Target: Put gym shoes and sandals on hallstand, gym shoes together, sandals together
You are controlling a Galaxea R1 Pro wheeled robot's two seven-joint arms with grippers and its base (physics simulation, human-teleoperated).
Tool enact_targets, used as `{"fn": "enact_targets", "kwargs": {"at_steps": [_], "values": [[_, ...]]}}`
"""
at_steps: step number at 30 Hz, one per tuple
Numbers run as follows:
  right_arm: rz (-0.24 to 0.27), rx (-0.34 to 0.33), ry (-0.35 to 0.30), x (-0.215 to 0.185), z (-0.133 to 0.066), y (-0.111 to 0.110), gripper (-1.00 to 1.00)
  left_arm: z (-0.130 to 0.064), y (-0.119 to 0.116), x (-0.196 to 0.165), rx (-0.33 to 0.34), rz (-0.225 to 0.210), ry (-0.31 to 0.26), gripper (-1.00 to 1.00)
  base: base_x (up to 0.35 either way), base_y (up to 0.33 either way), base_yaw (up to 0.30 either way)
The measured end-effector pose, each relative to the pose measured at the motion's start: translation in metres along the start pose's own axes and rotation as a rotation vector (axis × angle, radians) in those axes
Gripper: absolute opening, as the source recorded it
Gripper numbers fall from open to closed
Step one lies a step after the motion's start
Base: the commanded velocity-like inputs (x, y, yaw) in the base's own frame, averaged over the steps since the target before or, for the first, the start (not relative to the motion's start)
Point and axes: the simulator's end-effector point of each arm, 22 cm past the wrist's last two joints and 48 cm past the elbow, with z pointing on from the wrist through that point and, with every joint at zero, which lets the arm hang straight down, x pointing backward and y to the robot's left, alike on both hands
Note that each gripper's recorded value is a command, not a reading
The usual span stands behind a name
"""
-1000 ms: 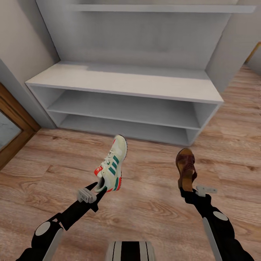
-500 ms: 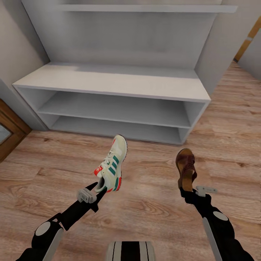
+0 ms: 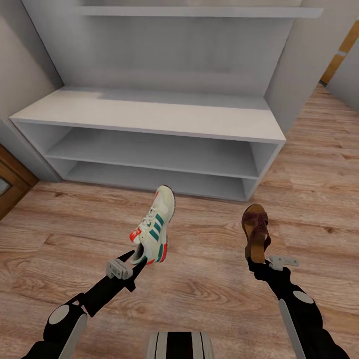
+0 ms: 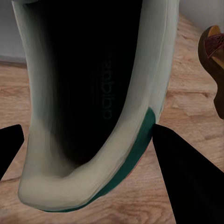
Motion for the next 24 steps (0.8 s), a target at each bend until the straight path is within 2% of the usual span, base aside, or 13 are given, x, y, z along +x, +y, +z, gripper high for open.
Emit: {"fn": "enact_targets", "kwargs": {"at_steps": [24], "values": [[0.001, -0.007, 0.000, 0.0001, 0.0001, 0.0026, -1.00, 0.0000, 0.0012, 0.0010, -0.007, 0.003, 0.003, -1.00, 0.000, 0.000, 0.000]]}}
